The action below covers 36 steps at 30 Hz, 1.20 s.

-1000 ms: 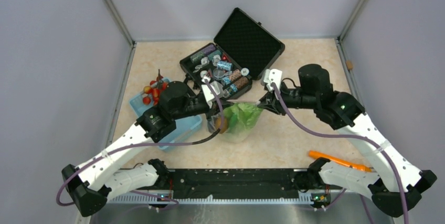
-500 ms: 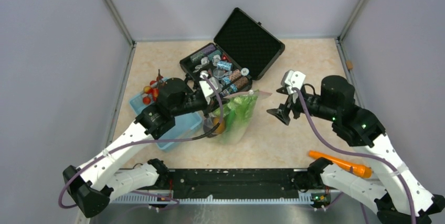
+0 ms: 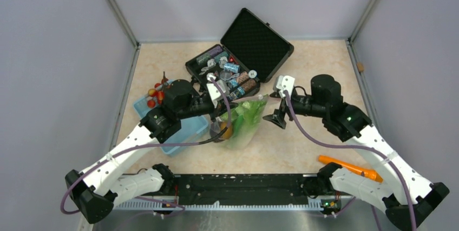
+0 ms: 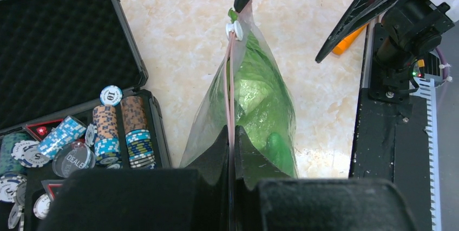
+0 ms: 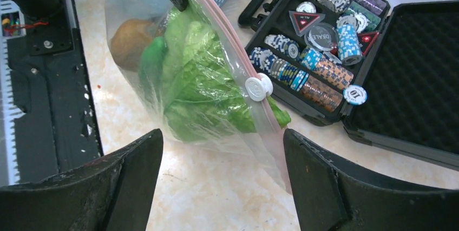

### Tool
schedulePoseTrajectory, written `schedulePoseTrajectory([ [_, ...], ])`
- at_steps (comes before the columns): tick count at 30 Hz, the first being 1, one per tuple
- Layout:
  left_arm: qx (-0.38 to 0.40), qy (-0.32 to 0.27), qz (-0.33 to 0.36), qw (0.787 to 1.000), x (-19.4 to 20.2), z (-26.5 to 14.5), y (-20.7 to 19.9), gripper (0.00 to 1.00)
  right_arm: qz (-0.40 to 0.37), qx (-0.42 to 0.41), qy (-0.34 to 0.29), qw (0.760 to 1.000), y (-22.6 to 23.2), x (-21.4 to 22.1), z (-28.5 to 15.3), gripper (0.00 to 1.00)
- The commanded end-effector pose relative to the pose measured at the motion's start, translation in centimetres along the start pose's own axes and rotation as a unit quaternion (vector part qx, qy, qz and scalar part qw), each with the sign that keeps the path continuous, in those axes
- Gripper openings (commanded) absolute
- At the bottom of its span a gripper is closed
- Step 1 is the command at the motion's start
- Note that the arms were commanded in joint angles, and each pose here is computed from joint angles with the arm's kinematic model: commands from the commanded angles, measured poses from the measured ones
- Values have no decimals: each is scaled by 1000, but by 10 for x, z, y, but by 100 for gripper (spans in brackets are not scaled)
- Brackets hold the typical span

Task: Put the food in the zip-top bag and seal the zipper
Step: Zip the zipper food storage bag at the center of the board.

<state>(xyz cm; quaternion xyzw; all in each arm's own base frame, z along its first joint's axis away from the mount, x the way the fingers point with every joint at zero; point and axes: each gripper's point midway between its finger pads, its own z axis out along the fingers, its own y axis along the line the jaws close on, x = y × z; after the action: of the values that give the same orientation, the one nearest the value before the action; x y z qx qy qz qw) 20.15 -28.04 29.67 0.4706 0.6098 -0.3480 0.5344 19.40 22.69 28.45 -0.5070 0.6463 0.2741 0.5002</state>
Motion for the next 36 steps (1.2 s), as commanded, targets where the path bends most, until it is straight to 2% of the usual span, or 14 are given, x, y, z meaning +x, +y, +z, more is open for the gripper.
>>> schedulePoseTrajectory([
  [1, 11, -41, 28, 999, -33, -4, -4, 0, -37, 17, -28, 999, -12, -10, 6, 80],
  [6, 7, -43, 30, 999, -33, -7, -4, 0, -54, 43, -53, 996, -16, -24, -12, 79],
  [10, -12, -37, 31, 999, -30, -9, 2, 0, -6, 115, -27, 993, -47, -13, -29, 78],
  [13, -26, -32, 36, 998, -25, -11, 6, 0, 38, 112, -4, 993, -50, 7, -30, 77],
  [15, -27, -29, 37, 999, -22, -11, 6, 0, 52, 103, -6, 993, -46, 18, -25, 82],
  [20, -16, -29, 38, 999, -22, -10, 3, 0, 29, 26, -32, 999, -25, 22, -10, 85],
  [22, -12, -27, 39, 999, -21, -9, 2, 0, 27, 45, -32, 998, -38, 17, -5, 85],
  [27, -1, -22, 37, 999, -18, -8, -1, 0, 15, 28, -33, 999, -52, 16, 6, 82],
  [30, 0, -21, 37, 999, -18, -8, -2, 0, 8, 5, -39, 999, -51, 16, 10, 69],
  [31, 0, -20, 37, 999, -17, -8, -2, 0, 4, -1, -42, 999, -50, 15, 10, 59],
  [33, -7, -18, 37, 999, -17, -9, 0, 0, -4, -4, -50, 999, -49, 9, 8, 24],
  [34, -12, -17, 37, 999, -16, -9, 2, 0, -8, -1, -56, 998, -49, 4, 5, 3],
  [36, -23, -14, 36, 999, -14, -10, 5, 0, -17, -5, -74, 997, -43, -12, -3, 0],
])
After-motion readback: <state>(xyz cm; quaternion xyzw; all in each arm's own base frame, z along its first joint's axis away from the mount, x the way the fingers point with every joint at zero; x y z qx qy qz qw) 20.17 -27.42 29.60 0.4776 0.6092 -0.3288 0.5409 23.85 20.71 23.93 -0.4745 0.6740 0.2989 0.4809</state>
